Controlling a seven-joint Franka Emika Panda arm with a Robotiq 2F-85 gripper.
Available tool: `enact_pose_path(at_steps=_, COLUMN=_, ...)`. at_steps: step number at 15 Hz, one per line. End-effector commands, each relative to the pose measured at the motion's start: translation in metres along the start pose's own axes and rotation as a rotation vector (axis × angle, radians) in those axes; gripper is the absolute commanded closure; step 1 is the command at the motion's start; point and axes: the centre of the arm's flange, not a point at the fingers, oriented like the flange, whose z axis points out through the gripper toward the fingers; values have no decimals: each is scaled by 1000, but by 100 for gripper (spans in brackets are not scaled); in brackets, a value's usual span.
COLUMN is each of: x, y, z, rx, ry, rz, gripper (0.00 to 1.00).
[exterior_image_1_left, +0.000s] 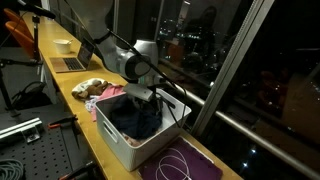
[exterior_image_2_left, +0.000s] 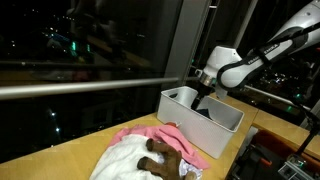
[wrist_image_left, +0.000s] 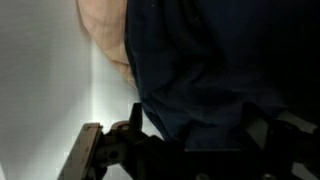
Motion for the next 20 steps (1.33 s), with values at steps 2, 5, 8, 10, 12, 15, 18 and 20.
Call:
enact_pose_path(at_steps=2, x=-22, y=26, z=41, rx=-7, ry=-36, rz=32, gripper=0)
enact_pose_path(at_steps=5, x=-51, y=38, z=82, rx=3, ry=-87, rz=71, gripper=0)
enact_pose_path(at_steps=8, x=-72, y=34, z=124, rx=26, ry=-123, rz=98, gripper=0)
enact_pose_path(at_steps=10, x=-75, y=24, z=141, rx=45, ry=-123, rz=107, gripper=0)
enact_pose_path(at_steps=12, x=-73, y=16, z=145, rx=53, ry=-121, rz=108, gripper=6)
enact_pose_path(at_steps=15, x=-70, y=12, z=140, rx=62, ry=-115, rz=117, gripper=40)
enact_pose_path(at_steps=18, x=-68, y=15, z=125, rx=57, ry=-104, rz=124, gripper=60)
enact_pose_path(at_steps=20, x=-65, y=21, z=117, rx=55, ry=-99, rz=136, gripper=74)
